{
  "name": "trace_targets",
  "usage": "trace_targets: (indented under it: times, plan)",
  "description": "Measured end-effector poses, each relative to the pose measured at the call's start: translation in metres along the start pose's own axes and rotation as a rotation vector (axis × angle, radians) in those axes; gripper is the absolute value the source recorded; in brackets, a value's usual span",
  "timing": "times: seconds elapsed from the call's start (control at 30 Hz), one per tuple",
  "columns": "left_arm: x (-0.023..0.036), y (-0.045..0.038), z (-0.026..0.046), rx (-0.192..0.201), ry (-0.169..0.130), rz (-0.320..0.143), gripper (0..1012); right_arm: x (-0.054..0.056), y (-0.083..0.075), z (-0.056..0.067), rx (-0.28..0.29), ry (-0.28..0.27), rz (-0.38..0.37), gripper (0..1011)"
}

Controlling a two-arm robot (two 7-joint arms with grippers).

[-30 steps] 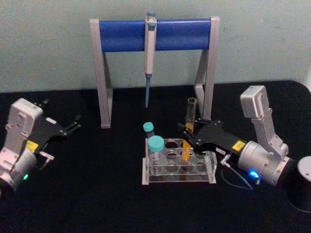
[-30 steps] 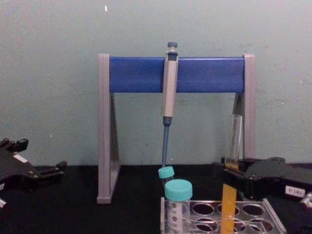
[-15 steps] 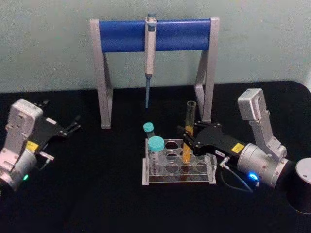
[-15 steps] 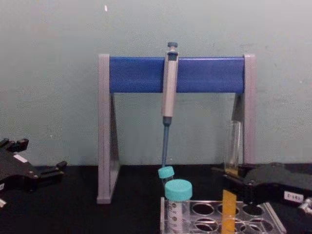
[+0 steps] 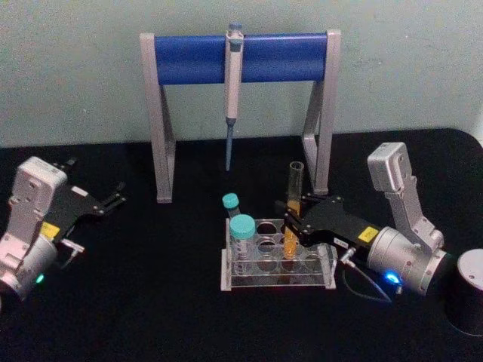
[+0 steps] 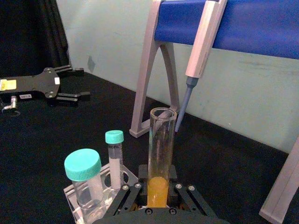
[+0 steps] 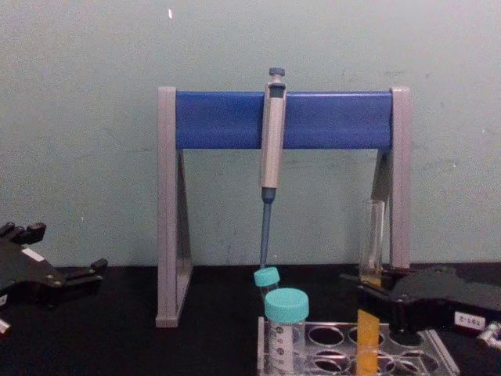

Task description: Pick up the test tube from the test tube rack, shake it, then place it back into the test tube rack.

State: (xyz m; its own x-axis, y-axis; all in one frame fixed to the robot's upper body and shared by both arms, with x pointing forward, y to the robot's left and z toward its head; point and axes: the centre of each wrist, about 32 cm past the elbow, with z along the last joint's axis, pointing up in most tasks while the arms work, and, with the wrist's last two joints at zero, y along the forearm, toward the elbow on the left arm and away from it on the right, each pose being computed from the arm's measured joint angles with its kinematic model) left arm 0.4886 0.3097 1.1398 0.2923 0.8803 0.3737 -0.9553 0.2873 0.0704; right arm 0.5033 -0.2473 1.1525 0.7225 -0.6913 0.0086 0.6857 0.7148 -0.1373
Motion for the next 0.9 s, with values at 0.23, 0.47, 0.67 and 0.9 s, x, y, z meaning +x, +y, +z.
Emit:
trace_targets:
  times: [0.23, 0.47, 0.67, 0.9]
  plan:
    - [0.0000, 0.0000, 0.0000, 0.000, 0.000, 0.000, 1001, 0.0008, 0.0000, 0.0000, -0.002, -0.002, -0.002, 232]
    - [0.0000, 0.0000, 0.0000, 0.000, 0.000, 0.000, 1001, 0.0010, -0.0001, 0.0001, -0.001, -0.002, -0.002, 232]
    - [0.0000, 0.0000, 0.0000, 0.000, 0.000, 0.000, 1002, 0.0011, -0.0003, 0.0001, -0.001, -0.002, -0.002, 250]
    - [0.0000, 0.0000, 0.0000, 0.000, 0.000, 0.000, 1001, 0.0010, -0.0004, 0.0002, -0.001, -0.002, -0.002, 466]
